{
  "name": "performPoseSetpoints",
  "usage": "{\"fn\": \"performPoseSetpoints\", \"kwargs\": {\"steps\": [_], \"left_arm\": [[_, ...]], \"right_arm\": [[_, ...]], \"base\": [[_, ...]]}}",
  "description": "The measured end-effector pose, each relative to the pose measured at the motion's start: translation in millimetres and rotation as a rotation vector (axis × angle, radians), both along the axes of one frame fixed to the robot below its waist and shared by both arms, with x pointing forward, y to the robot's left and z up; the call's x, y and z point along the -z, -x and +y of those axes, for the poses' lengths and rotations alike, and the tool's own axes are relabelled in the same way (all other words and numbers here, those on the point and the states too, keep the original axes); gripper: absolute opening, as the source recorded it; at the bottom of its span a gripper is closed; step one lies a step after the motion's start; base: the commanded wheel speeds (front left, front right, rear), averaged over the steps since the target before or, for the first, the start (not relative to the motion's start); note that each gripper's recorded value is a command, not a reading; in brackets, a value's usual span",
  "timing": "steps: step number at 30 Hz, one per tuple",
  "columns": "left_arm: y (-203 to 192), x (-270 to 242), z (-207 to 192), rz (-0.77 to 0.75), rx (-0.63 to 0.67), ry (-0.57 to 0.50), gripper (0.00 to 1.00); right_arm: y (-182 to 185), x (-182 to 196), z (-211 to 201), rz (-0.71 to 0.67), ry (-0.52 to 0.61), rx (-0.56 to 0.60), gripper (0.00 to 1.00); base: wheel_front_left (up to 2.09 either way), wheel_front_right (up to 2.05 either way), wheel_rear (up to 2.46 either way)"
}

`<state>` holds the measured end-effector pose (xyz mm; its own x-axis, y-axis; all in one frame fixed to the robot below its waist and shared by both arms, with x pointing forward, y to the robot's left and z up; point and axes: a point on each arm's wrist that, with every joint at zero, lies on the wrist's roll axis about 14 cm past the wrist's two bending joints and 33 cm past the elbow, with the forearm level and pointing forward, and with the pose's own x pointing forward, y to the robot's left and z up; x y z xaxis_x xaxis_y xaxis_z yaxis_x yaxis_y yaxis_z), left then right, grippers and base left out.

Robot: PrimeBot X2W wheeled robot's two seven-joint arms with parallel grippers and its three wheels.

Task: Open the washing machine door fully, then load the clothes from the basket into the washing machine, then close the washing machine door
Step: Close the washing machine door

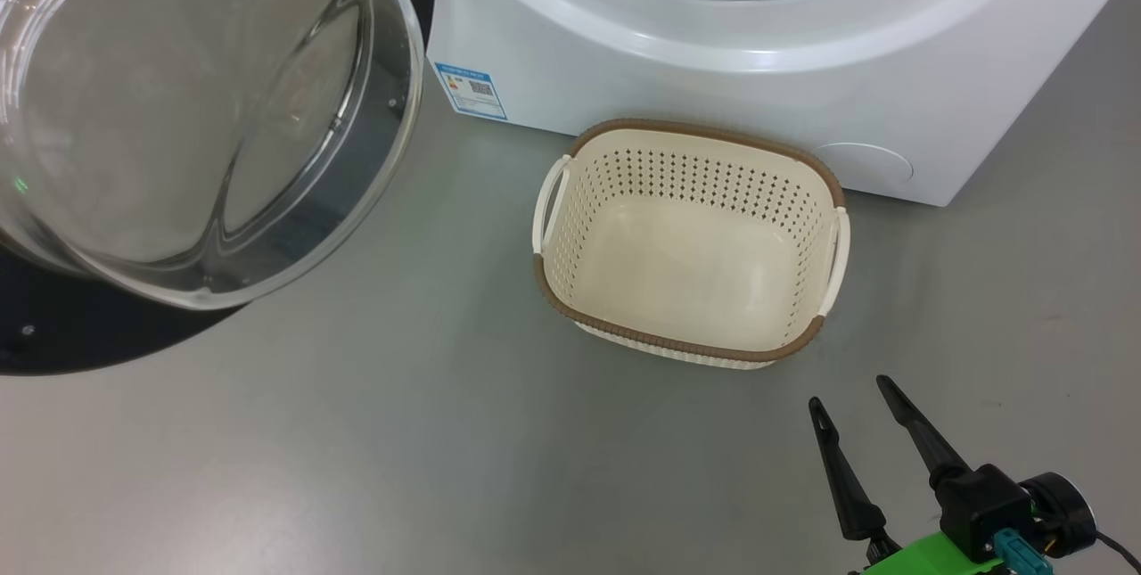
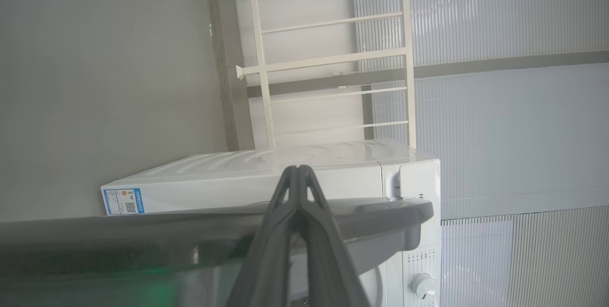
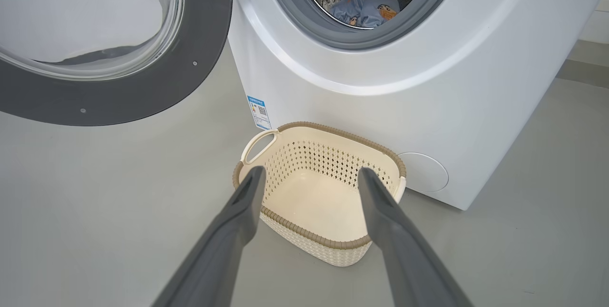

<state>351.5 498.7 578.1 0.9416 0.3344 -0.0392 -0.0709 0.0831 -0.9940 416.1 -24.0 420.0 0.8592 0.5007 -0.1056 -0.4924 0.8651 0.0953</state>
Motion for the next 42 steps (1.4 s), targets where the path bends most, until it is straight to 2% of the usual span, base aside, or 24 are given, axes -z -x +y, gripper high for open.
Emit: {"fn": "performPoseSetpoints", "kwargs": {"steps": [16,23,27,42], "left_arm": [[5.2,6.2,-23.6,0.003,0.151,0.018,0.00],[6.1,8.6,-23.9,0.013,0.148,0.015,0.00],[10.8,15.6,-13.4,0.025,0.041,0.014,0.00],[0.5,23.7,-34.8,0.026,0.144,0.047,0.00]], "right_arm": [[0.8,-5.7,2.4,-0.015,-0.002,-0.007,1.00],[1.5,-6.2,3.0,-0.015,-0.002,-0.009,1.00],[3.4,-6.9,4.8,-0.017,0.001,-0.019,1.00],[4.1,-6.0,4.4,-0.016,0.005,-0.022,1.00]], "base": [[0.00,0.00,0.00],[0.00,0.00,0.00],[0.00,0.00,0.00],[0.00,0.00,0.00]]}}
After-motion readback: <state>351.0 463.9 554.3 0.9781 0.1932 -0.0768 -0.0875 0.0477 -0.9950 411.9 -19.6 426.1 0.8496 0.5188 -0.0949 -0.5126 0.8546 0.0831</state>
